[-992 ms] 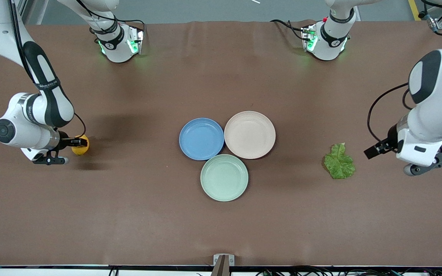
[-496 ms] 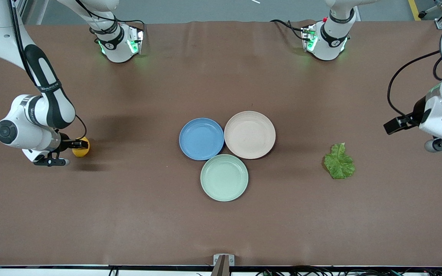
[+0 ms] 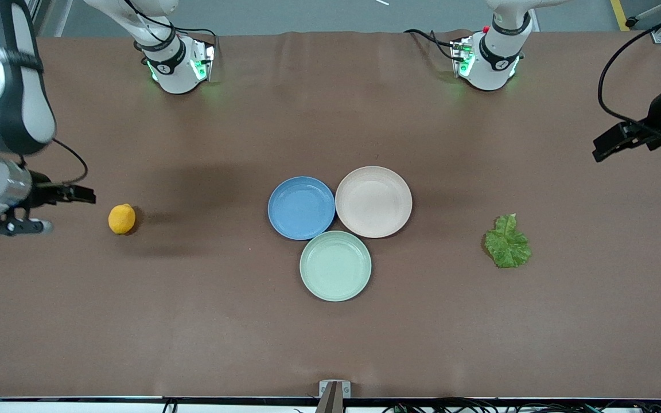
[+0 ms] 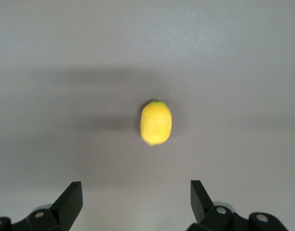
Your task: Pick lemon and lettuce from plates
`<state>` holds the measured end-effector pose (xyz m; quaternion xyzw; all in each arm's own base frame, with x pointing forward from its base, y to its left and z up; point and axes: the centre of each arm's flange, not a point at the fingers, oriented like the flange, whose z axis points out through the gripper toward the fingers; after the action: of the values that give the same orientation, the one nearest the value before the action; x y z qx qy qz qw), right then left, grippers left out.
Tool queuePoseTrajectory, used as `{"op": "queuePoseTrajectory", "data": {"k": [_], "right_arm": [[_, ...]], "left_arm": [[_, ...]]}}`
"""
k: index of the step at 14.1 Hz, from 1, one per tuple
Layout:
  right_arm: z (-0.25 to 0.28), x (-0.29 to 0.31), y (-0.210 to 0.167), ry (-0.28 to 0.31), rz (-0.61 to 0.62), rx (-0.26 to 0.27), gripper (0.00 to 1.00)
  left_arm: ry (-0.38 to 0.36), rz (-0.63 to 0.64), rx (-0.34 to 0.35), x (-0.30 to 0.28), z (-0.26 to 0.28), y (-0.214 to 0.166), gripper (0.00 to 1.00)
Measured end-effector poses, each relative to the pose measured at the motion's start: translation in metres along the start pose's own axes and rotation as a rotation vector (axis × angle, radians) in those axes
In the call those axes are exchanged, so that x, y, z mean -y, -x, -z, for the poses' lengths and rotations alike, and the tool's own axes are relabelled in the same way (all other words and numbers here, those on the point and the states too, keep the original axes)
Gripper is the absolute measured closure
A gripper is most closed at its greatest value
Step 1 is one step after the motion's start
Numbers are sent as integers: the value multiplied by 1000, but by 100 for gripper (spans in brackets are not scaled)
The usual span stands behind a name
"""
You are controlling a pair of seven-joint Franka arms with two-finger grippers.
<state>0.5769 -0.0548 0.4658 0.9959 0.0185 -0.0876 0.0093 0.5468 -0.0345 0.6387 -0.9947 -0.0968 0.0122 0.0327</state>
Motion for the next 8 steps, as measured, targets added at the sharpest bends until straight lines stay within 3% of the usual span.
{"op": "queuePoseTrajectory", "data": {"k": [3, 8], "right_arm": [[67, 26, 31, 16, 31, -29, 0], [122, 37, 46, -7, 43, -59, 0]], "left_arm": [[2, -10, 0, -2, 4, 20, 0], [25, -60, 10, -11, 1, 25, 0]]}}
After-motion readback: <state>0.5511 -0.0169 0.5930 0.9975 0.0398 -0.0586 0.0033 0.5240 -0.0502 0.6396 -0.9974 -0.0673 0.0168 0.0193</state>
